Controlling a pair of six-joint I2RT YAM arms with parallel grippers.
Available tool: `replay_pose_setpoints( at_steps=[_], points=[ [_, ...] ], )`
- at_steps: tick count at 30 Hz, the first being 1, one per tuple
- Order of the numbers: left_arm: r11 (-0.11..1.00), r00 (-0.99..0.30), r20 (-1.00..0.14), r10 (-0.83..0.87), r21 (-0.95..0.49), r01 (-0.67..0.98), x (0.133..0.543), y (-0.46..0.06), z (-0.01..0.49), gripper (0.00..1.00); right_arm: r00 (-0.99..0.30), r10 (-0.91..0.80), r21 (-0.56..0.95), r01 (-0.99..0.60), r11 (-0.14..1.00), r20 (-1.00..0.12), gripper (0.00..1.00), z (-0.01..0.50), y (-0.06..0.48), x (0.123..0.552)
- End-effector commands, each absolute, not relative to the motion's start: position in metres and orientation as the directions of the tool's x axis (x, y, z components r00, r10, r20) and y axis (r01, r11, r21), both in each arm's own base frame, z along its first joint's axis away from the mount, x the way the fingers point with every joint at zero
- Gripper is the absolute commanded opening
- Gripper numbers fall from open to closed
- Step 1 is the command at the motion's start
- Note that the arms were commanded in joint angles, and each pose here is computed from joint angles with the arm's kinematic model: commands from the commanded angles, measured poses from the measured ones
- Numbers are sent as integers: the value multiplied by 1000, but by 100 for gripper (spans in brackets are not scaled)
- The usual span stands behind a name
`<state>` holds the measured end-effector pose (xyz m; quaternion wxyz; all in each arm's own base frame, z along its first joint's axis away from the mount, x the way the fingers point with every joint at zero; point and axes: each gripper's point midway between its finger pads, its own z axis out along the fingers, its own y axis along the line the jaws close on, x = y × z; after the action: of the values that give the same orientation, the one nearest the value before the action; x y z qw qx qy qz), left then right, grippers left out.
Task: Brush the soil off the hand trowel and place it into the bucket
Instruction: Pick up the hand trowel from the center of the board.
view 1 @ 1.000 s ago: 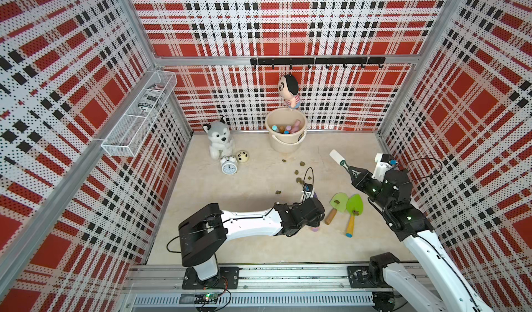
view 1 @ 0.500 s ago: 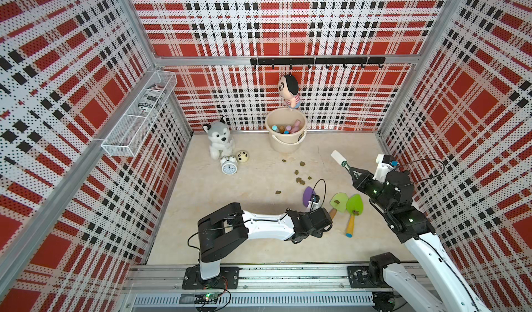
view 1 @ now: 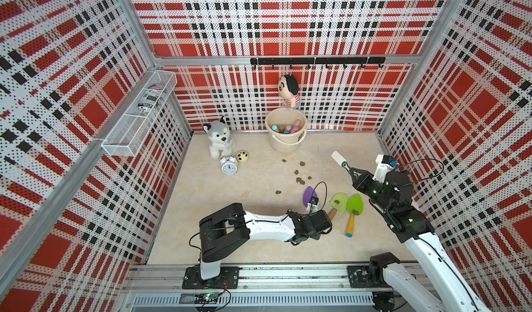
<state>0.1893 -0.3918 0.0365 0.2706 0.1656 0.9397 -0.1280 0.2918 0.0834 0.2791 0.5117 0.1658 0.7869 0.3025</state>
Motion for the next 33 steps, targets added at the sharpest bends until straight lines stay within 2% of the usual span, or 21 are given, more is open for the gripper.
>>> replay_pose_setpoints(
  at_steps=[1, 23, 30, 33],
  points=[
    [927, -799, -554, 233, -122, 355, 190, -378, 36, 58, -404, 570, 639, -51, 767, -716, 0, 280, 80, 292],
    [929, -808, -555, 200, -154, 336, 194, -375, 39, 36, -403, 576, 646, -51, 762, -711, 0, 285, 80, 291],
    [931, -803, -569, 181, -163, 325, 197, -372, 47, 27, -408, 583, 655, -50, 754, -702, 0, 284, 81, 292],
    [932, -807, -561, 184, -161, 325, 199, -369, 46, 21, -406, 584, 655, -50, 754, -703, 0, 286, 81, 292]
  ],
)
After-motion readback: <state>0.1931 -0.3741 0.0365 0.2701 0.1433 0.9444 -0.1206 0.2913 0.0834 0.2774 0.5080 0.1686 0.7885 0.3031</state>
